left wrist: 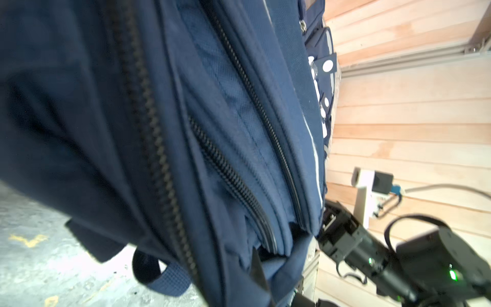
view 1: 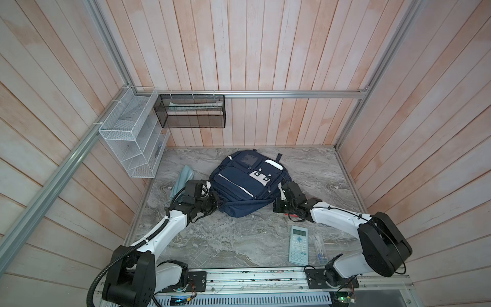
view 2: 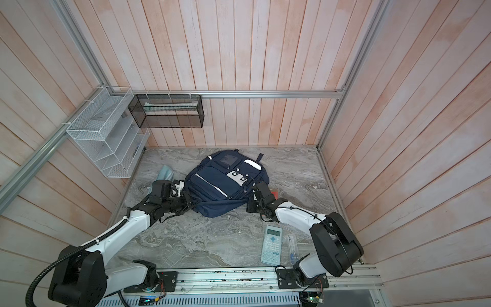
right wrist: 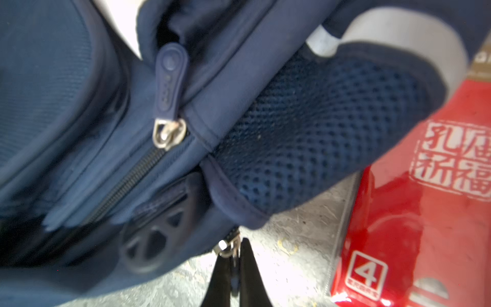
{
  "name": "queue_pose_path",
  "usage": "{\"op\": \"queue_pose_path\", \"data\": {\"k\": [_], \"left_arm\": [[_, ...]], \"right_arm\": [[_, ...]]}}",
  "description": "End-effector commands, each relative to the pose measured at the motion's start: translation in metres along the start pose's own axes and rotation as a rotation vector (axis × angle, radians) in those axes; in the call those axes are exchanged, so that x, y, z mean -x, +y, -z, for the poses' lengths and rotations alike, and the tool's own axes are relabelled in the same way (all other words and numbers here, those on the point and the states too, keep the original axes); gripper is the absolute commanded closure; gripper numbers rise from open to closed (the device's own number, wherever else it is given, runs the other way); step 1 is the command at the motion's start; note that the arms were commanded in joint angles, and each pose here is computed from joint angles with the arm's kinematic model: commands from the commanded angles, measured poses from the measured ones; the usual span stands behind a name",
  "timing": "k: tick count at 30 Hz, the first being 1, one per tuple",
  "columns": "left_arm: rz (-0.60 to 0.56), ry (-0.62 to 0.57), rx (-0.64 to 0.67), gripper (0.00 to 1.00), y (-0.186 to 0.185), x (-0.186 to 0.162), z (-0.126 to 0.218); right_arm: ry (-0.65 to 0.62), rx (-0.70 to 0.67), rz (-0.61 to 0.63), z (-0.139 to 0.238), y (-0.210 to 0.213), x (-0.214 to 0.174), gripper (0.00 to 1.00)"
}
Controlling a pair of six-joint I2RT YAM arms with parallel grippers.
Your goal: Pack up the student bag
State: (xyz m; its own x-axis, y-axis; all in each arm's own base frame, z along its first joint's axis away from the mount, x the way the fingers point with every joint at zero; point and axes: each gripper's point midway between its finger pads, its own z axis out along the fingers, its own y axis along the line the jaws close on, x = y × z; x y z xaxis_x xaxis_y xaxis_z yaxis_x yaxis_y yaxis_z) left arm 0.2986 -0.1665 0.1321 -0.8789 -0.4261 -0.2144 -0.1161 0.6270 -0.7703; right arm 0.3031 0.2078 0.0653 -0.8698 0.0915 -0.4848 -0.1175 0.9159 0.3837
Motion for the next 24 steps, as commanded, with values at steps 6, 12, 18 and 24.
{"op": "queue_pose_path", "data": {"k": [6, 12, 18, 24], "left_arm": [[-0.065, -0.149, 0.033, 1.0, 0.015, 0.041, 0.018], [-0.109, -0.111, 0.019, 1.0, 0.004, 0.056, 0.003], [-0.158, -0.139, 0.056, 0.92, -0.005, 0.08, 0.003], [-0.199, -0.224, 0.192, 0.88, 0.004, 0.128, 0.006]], "right_arm": [[0.052, -0.156, -0.05, 0.008, -0.058, -0.021, 1.0], [0.104, 0.038, 0.121, 0.023, 0.018, -0.052, 0.74], [-0.1, -0.067, 0.13, 0.063, 0.021, 0.002, 0.4], [-0.267, -0.127, 0.072, 0.071, -0.005, 0.075, 0.32]]}}
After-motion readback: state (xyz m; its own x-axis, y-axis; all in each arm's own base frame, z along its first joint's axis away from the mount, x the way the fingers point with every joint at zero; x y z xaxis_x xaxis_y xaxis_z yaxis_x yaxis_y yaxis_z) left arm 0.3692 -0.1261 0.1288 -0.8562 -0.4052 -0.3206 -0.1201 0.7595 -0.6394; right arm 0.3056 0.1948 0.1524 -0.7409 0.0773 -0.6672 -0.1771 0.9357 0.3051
